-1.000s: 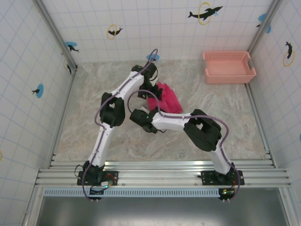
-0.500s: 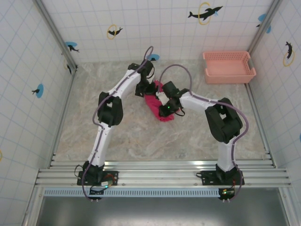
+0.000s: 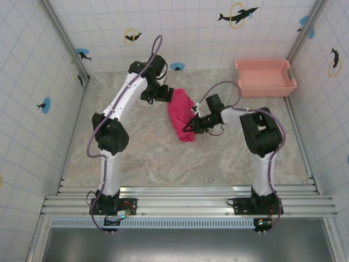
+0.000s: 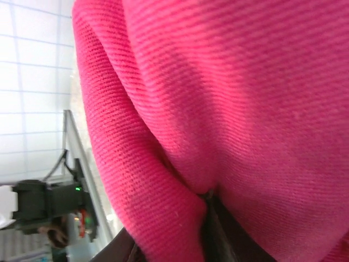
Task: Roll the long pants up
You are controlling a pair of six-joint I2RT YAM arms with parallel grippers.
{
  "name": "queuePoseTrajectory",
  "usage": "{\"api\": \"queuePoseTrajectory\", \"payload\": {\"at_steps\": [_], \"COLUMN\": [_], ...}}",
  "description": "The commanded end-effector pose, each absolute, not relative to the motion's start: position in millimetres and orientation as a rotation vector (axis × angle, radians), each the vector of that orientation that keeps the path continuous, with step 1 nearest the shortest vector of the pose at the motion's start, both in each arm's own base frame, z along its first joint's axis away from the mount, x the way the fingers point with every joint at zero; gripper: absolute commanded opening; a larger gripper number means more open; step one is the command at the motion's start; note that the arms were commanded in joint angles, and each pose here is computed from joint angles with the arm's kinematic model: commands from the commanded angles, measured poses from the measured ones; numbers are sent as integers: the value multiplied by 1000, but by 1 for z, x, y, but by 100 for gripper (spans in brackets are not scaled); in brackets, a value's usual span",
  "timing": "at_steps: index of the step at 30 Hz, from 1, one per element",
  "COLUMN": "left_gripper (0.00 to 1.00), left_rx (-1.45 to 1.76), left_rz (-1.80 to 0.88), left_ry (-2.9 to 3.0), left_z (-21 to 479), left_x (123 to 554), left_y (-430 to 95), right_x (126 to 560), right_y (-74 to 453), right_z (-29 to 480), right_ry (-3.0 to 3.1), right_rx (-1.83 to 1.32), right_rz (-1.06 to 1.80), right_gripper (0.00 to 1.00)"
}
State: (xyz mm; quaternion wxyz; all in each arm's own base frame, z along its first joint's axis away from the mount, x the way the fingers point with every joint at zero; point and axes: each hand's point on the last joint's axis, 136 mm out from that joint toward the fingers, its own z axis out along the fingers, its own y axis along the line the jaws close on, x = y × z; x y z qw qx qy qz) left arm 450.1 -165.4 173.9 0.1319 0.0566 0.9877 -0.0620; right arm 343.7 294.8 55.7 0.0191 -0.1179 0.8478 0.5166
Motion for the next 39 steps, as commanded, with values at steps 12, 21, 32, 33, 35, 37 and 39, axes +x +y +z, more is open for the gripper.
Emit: {"api": "queuePoseTrajectory", "payload": {"at_steps": [12,21,32,33,35,37,39], "left_gripper": [97,98,97,98,98,98,98], "left_rx": [1,-43,0,10,24,34,40], "left_rz": [-272,-356,-456,-453,-461,-470,-482], "left_ry": [3095,3092,3117,3122,3134,3143,3151], "left_z": [77,58,59,58,56,56,54], "left_x": [440,456,451,450,447,445,443], "left_y": [-186,-203,-213,-213,-213,-214,-215], "right_x": [319,322,299,300,306,311,322], "right_y": [281,242,256,259,263,275,281], "right_z": [36,80,113,108,100,90,85], "right_ry": [2732,2851,2528,2502,2461,2431,2388], "right_rx": [-270,-607,-1266,-1277,-1242,-1212,-1189], "right_rz": [1707,1072,32,-14,-112,-120,-233], "right_gripper": [27,60,92,93,94,94,93]}}
